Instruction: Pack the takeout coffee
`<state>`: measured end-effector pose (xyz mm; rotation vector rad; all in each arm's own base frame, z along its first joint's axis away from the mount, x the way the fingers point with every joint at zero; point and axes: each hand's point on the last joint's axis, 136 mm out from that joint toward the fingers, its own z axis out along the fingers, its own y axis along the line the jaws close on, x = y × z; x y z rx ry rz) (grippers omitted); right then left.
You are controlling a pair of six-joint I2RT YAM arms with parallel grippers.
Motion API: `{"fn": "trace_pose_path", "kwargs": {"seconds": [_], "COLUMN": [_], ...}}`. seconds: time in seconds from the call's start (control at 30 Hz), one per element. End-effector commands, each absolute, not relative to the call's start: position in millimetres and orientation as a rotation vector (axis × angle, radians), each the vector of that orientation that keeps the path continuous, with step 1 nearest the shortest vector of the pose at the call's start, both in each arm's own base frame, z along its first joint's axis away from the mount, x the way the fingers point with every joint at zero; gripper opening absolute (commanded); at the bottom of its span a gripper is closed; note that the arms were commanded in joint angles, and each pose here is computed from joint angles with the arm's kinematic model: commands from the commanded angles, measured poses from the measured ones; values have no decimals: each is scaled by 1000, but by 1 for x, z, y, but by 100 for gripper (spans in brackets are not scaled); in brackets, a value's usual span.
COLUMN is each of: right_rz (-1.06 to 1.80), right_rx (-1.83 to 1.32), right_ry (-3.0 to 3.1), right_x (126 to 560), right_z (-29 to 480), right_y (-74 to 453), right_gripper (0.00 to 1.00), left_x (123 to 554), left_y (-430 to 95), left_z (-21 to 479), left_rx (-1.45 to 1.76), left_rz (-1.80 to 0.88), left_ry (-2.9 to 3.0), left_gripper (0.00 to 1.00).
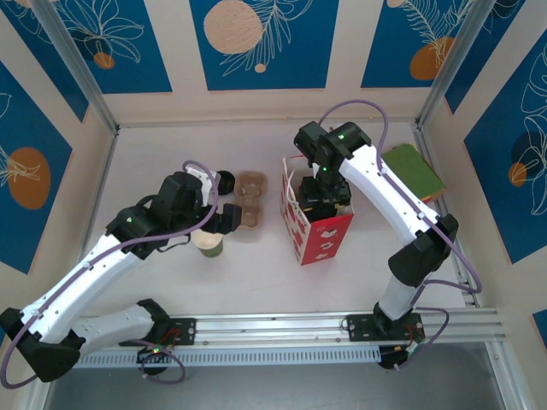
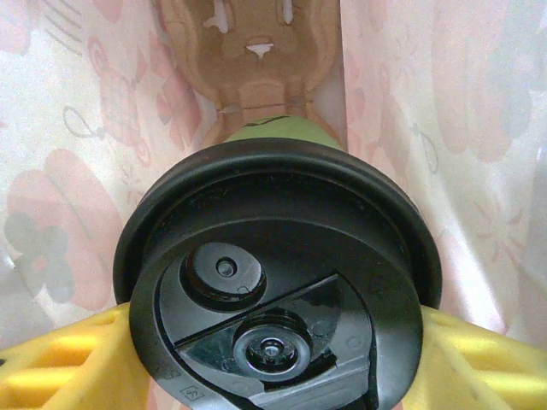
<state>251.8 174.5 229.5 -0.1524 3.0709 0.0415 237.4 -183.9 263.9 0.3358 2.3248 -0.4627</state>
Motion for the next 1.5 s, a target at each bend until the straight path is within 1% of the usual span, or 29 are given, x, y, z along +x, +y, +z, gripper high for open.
{"fn": "trace_pose_path", "kwargs": {"seconds": [0.0,0.7,1.47], "right_rz": [81,62,64], "right_rx": [-169,-195,-182], "right_ry": [3083,3131,3152], "right_x": [253,258,256], "right_z": [228,200,188], "right_y": [178,182,179], "right_gripper": [65,65,65], "left_x": [240,241,240], "left_y": [-179,-175,-182], "left_z": [265,263,264], "left_rx": [303,289,311], "left_rz": [-456,-444,-492], "left_ry": [2313,2320,2319], "left_gripper": [100,100,100]}}
